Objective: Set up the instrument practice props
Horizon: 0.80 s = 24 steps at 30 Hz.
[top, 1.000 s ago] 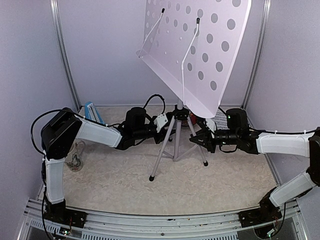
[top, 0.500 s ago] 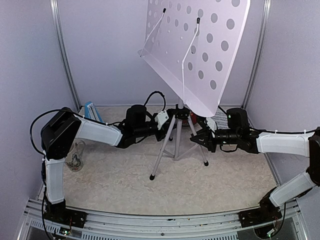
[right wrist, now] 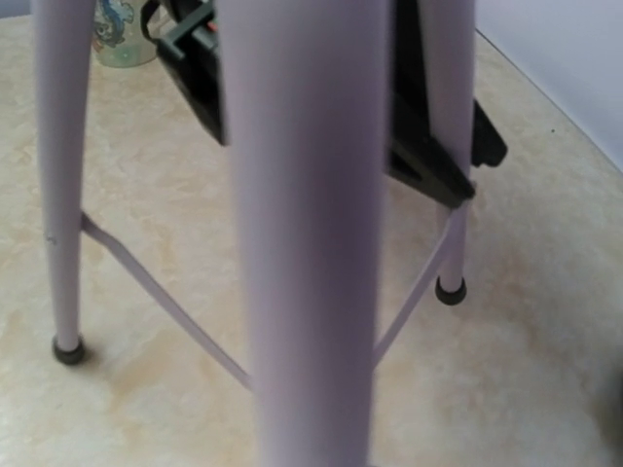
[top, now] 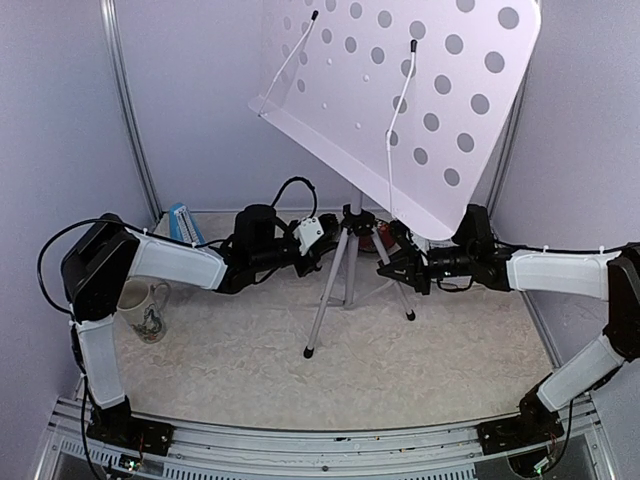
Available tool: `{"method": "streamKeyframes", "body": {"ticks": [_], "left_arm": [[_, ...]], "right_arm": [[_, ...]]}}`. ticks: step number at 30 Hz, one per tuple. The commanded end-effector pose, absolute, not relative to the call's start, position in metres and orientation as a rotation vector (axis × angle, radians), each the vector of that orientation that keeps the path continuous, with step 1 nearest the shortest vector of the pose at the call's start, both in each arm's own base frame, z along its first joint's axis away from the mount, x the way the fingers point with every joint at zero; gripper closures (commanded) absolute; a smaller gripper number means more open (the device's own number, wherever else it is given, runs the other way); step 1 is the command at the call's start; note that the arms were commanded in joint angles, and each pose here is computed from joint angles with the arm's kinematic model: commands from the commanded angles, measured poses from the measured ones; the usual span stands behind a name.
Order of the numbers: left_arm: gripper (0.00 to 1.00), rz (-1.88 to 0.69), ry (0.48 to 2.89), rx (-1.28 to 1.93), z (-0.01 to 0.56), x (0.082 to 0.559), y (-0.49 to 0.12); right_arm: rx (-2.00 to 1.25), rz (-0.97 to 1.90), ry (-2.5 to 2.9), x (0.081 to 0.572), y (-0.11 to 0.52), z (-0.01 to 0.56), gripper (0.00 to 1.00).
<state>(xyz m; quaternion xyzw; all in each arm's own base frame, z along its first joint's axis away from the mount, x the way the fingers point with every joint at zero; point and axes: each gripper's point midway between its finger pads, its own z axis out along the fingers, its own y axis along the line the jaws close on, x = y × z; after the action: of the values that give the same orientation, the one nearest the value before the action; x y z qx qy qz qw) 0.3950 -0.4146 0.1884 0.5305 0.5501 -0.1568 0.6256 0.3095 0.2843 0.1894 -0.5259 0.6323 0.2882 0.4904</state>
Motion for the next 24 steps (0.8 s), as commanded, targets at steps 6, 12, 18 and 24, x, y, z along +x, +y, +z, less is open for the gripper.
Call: {"method": "streamKeyframes", "body": {"ticks": [6, 12, 18, 24], "left_arm": [[1.00, -0.024, 1.400, 0.952, 0.196, 0.493, -0.322], [1.00, 0.026, 1.436, 0.913, 0.184, 0.504, -0.301], [1.00, 0.032, 1.471, 0.886, 0.180, 0.512, -0.285], [1.00, 0.030, 1.488, 0.913, 0.170, 0.505, -0.289]], "right_arm": [[-1.280, 0.546, 1.566, 0.379, 0.279, 0.212, 1.00], [-1.276, 0.399, 1.591, 0.416, 0.276, 0.212, 1.00], [-1.267, 0.336, 1.578, 0.439, 0.278, 0.214, 1.00], [-1.251, 0.290, 1.555, 0.454, 0.280, 0.215, 0.96]]}}
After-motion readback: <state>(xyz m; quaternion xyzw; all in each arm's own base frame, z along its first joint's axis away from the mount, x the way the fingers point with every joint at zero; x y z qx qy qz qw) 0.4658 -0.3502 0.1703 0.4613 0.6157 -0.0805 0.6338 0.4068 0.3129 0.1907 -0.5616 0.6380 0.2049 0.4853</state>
